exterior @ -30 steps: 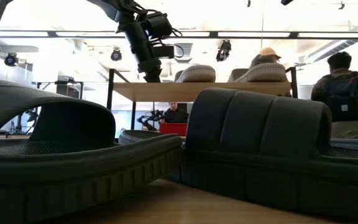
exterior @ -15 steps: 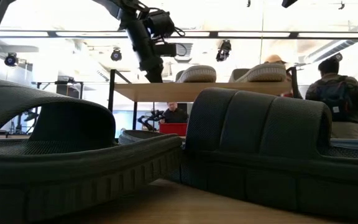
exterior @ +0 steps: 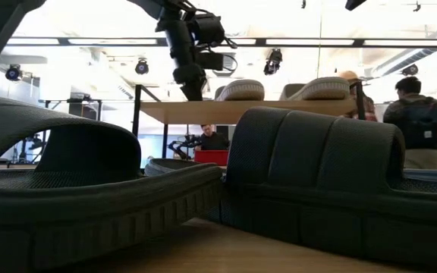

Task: Pick and place slides into the shelf
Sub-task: Put the gray slipper on the shelf

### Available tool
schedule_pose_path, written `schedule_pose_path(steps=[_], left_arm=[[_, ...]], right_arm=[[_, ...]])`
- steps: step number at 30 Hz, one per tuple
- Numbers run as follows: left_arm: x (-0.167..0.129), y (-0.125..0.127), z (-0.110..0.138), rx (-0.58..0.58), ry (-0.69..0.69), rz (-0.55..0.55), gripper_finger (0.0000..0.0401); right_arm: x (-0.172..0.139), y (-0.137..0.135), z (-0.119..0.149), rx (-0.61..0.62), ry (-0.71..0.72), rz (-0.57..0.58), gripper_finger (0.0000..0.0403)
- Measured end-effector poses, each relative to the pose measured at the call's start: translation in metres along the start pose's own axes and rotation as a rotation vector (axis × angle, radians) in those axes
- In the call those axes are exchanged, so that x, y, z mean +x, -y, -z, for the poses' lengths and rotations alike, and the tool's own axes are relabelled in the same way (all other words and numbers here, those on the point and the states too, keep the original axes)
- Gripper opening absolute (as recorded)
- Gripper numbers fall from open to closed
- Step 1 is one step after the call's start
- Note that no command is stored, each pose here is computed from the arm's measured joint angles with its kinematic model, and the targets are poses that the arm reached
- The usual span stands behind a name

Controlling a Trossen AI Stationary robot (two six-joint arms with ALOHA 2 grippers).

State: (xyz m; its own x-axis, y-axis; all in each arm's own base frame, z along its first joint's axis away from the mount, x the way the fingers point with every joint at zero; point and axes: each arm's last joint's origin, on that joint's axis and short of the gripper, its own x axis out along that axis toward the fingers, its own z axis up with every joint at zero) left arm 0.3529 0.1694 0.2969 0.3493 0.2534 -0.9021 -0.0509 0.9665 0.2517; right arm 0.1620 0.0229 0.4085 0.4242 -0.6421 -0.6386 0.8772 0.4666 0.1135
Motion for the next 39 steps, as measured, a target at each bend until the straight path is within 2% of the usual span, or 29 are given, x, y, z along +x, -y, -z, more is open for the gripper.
schedule_pose_path(steps=[9, 17, 20, 28, 39], left_arm=[[0.006, -0.007, -0.016, -0.004, 0.024, 0.006, 0.0], [0.011, -0.001, -0.024, 0.014, 0.033, 0.01, 0.0], [0.008, 0.001, -0.025, 0.02, 0.035, 0.007, 0.0], [-0.014, 0.003, -0.018, 0.034, -0.063, 0.026, 0.0], [-0.014, 0.002, -0.028, 0.038, 0.007, -0.01, 0.0]], right_arm=[[-0.002, 0.002, 0.0, 0.026, -0.017, -0.013, 0.0008], [-0.002, 0.002, 0.0, 0.004, -0.017, -0.013, 0.0008], [-0.002, 0.002, 0.0, 0.003, -0.016, -0.013, 0.0008], [-0.002, 0.004, -0.001, -0.011, -0.015, -0.016, 0.0008], [-0.005, 0.009, -0.002, 0.009, -0.01, -0.028, 0.0008]])
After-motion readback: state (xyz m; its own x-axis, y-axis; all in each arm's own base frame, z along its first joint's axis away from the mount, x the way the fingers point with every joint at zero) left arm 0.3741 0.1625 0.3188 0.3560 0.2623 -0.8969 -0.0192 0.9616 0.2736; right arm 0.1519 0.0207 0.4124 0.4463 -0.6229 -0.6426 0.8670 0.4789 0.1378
